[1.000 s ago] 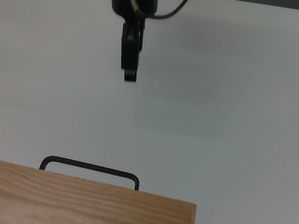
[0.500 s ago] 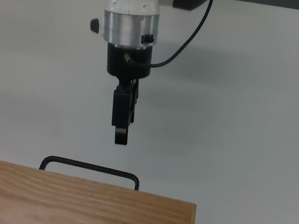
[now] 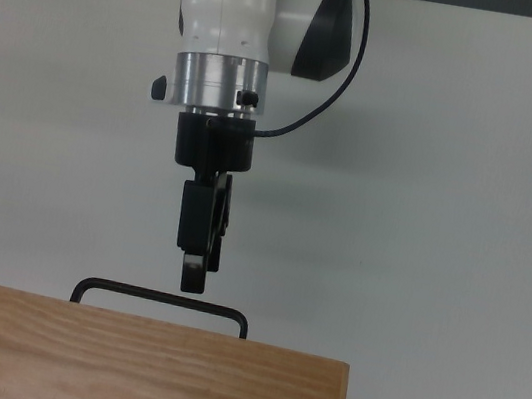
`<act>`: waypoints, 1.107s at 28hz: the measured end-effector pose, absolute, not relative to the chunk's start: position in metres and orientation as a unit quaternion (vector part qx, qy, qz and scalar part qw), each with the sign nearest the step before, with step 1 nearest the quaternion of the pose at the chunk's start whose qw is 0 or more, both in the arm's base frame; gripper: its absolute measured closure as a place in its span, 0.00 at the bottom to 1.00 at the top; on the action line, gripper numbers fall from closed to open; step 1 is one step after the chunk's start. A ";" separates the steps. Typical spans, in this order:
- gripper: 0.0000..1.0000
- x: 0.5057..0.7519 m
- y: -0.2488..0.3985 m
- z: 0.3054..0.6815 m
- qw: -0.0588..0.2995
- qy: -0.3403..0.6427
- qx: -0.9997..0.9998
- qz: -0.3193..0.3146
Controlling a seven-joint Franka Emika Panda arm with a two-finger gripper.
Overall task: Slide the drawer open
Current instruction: 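Reach the gripper to the black handle of the upper drawer and grasp it, then pull the gripped handle straight out, sliding the upper drawer out of the cabinet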
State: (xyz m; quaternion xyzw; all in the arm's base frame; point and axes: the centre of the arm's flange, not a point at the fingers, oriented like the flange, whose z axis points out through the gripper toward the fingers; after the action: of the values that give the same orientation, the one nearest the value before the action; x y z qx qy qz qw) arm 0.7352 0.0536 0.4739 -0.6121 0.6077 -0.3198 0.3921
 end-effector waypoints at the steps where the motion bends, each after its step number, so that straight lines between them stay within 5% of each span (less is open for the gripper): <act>1: 0.00 0.737 0.052 0.473 0.397 0.607 -0.607 -0.324; 17: 0.05 0.750 0.043 0.491 0.431 0.598 -0.576 -0.352; 31: 0.59 0.751 0.043 0.485 0.428 0.600 -0.578 -0.350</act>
State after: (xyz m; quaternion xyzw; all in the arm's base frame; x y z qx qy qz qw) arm 0.7505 0.0431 0.4847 -0.5781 0.6003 -0.3495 0.4280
